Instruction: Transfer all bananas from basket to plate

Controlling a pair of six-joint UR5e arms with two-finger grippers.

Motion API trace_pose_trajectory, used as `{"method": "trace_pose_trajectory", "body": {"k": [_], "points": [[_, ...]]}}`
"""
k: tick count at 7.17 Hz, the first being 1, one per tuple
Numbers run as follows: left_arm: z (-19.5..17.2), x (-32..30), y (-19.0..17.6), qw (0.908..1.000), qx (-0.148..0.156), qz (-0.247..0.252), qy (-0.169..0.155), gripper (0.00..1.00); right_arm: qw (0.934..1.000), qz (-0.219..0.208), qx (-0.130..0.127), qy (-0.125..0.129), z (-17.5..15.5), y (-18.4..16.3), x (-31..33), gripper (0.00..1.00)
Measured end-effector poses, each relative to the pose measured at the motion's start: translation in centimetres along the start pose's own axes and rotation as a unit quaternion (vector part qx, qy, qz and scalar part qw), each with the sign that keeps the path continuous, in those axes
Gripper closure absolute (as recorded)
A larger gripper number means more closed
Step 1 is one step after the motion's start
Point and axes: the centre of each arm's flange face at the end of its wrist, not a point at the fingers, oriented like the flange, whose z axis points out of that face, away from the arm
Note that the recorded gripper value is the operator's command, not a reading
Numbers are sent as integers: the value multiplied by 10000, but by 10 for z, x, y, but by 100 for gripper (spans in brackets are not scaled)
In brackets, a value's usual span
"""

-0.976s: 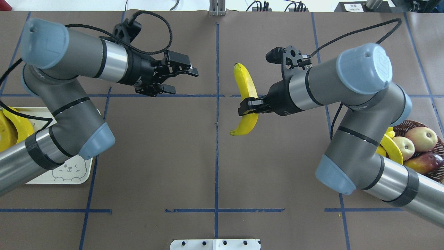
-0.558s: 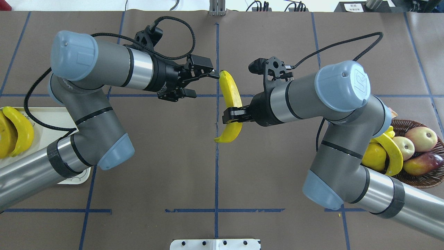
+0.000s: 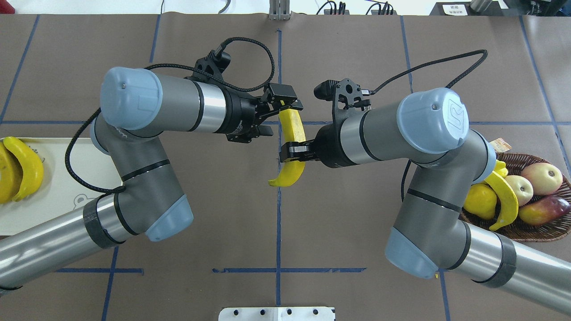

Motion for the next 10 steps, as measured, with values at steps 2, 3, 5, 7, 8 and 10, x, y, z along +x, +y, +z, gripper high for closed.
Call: {"method": "trace_pose_trajectory", "body": {"k": [2, 3, 5, 7, 8, 10], "points": [[7, 0, 6, 10000, 70, -15, 11, 44, 10000, -2, 2, -5, 1, 1, -1, 96], [7, 1, 6, 10000, 79, -16, 15, 45, 10000, -3, -1, -5, 1, 2, -1, 96], [7, 1, 6, 10000, 84, -16, 20, 75, 10000, -2, -5, -3, 1, 3, -1, 86], [7, 2, 6, 10000, 86, -38, 20, 100, 10000, -18, -9, -6, 1, 3, -1, 37], [7, 2, 6, 9999, 87, -62, 25, 100, 10000, -9, -11, -6, 1, 3, -1, 1], [6, 3, 6, 9999, 91, -84, 35, 100, 9999, 109, -9, -5, 1, 2, -2, 1]]}}
